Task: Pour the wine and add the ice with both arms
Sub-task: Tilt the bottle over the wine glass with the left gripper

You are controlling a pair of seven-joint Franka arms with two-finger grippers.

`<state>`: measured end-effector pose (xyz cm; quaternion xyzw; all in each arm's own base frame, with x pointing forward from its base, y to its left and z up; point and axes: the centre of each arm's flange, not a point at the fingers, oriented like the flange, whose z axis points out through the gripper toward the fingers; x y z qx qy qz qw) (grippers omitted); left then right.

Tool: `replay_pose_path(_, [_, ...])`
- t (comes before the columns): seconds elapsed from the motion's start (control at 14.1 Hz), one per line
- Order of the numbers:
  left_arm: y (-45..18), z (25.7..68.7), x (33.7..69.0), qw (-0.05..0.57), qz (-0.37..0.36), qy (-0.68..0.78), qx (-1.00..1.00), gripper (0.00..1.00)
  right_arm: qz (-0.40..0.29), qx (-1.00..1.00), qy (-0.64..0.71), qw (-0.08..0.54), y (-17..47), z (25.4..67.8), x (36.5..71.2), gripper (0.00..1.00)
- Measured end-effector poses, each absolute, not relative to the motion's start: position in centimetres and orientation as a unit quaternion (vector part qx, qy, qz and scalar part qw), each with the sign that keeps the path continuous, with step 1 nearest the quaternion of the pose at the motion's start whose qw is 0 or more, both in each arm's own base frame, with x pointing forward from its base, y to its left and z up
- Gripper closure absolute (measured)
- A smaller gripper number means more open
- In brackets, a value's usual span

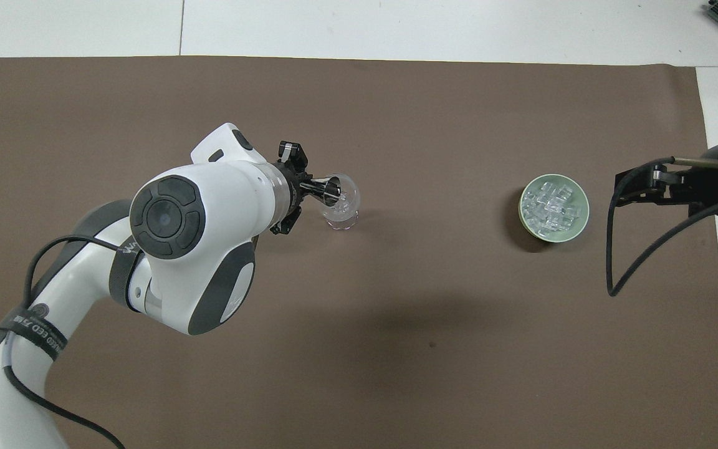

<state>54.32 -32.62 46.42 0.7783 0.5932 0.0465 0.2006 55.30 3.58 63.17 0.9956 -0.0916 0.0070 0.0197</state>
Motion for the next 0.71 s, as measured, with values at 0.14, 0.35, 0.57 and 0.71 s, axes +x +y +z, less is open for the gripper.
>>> replay_pose_path(0.14, [-32.61, 46.35, 54.29, 0.198, 0.047, 0.592, 0.78, 0.77, 0.007, 0.996, -0.092, 0.02, 3.58, 63.17, 55.3, 0.0])
replay_pose_path(0.35, [-32.59, 46.31, 54.27, 0.193, 0.053, 0.588, 0.784, 0.77, 0.007, 0.996, -0.092, 0.02, 3.58, 63.17, 55.3, 0.0])
replay_pose_path(0.57, [-32.58, 46.28, 54.24, 0.189, 0.055, 0.586, 0.786, 0.77, 0.007, 0.996, -0.092, 0.02, 3.58, 63.17, 55.3, 0.0])
replay_pose_path(0.71, [-32.54, 46.27, 54.22, 0.185, 0.054, 0.586, 0.787, 0.77, 0.007, 0.996, -0.092, 0.02, 3.58, 63.17, 55.3, 0.0])
